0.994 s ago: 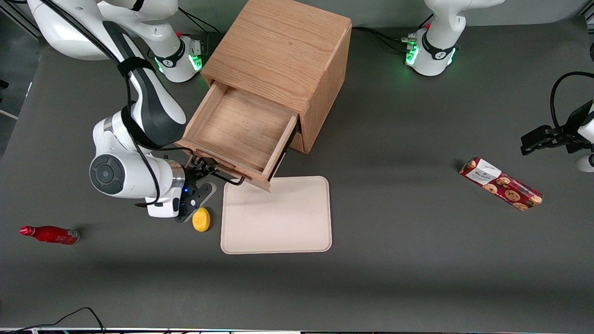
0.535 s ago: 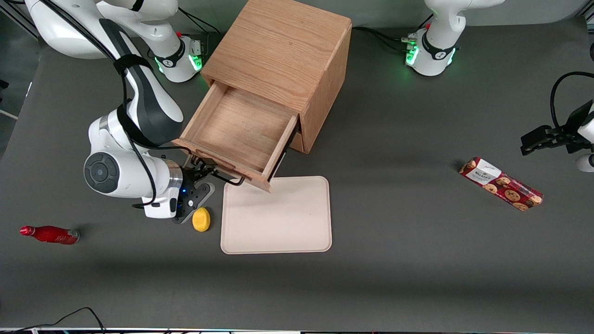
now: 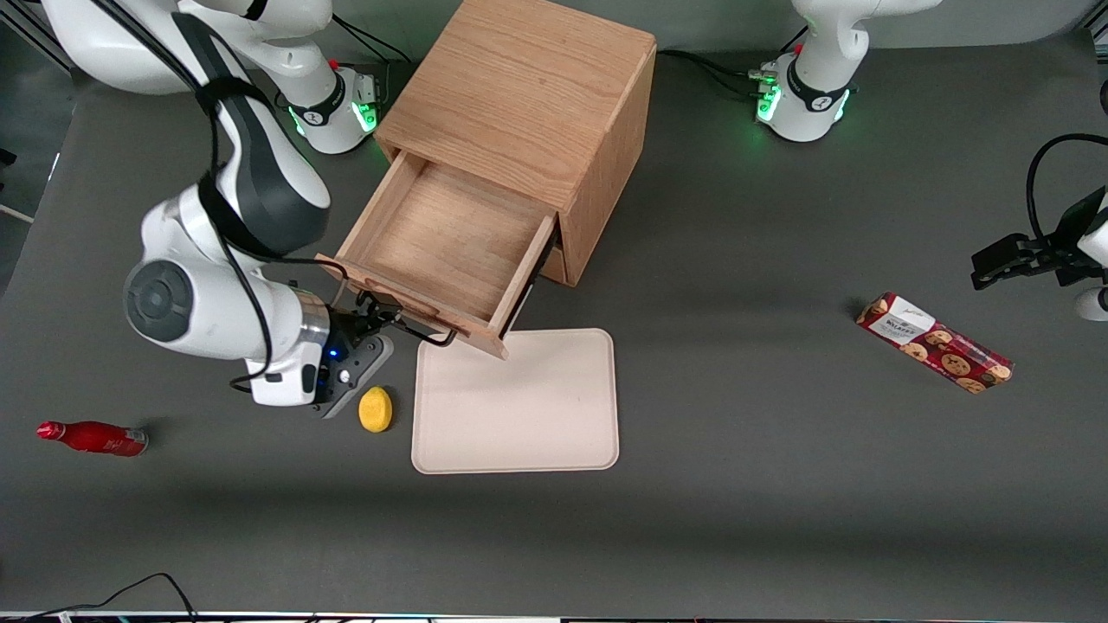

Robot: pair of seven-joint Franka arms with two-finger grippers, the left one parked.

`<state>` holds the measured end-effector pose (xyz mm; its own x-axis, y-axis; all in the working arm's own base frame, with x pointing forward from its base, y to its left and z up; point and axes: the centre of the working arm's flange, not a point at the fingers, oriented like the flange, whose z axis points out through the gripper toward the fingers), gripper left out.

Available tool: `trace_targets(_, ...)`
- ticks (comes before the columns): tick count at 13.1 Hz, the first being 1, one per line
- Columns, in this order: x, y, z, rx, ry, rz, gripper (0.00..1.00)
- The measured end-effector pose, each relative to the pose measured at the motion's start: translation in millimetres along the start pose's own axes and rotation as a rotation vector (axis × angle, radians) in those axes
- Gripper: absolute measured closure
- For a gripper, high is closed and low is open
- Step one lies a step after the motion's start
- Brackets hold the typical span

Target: Open upper drawer

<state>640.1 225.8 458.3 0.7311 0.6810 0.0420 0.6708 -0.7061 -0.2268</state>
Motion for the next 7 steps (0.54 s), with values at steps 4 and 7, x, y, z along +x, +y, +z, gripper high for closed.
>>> trace_targets(4, -21, -36, -82, -0.036, -0.005, -0.023, 0.00)
trace_targets(7, -38, -34, -106, -0.061, -0.004, 0.094, 0.00)
